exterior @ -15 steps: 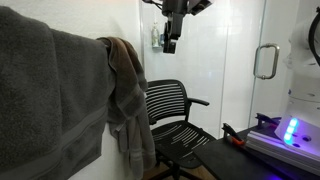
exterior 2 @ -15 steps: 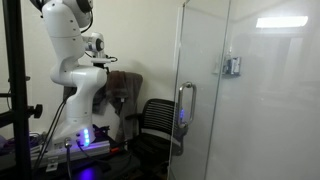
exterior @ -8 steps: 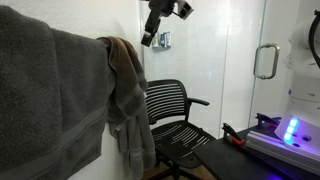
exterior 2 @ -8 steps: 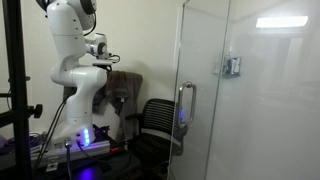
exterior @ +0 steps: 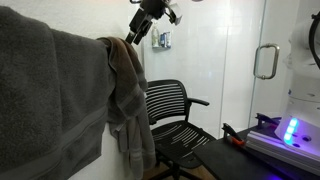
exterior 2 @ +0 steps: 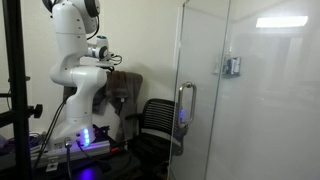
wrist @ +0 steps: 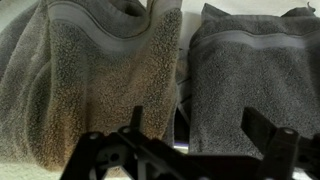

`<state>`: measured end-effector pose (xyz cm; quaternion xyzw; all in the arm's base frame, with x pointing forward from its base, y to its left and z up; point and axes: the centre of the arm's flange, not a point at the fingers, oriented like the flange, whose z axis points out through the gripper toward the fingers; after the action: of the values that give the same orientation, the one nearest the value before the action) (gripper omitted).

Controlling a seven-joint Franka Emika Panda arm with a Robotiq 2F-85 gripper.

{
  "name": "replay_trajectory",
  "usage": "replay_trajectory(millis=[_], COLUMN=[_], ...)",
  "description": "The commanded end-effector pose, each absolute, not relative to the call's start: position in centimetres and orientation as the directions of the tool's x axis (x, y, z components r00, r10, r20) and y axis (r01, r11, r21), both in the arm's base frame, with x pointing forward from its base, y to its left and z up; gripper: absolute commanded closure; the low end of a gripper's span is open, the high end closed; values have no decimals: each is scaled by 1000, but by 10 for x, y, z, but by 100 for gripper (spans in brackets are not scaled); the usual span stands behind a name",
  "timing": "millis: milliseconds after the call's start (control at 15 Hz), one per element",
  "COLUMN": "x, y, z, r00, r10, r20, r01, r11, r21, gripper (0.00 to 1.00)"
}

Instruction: Pick up the small towel and place it on the chair

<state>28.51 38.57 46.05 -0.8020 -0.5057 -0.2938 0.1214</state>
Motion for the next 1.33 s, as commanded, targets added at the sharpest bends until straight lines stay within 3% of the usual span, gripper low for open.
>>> replay_trajectory(millis=[0,400,667,1000,1067,1133,1267], x=[298,332,323,353,357,360,361], y=[392,400,399,399,400,400,402], z=[442,398,397,386,387,388,391], r00=[327,482,481,515,512,511,516], r10=[730,625,642,616,616,617,609], r20=[600,614,596,597,599,598,603], r01=[855,804,804,769,771,773,775], r11=[-499,-594,-594,-639,-637,-634,-631], r21=[141,-26,-10,-5,-4,-7,-27], gripper=[0,0,0,0,25,26,40])
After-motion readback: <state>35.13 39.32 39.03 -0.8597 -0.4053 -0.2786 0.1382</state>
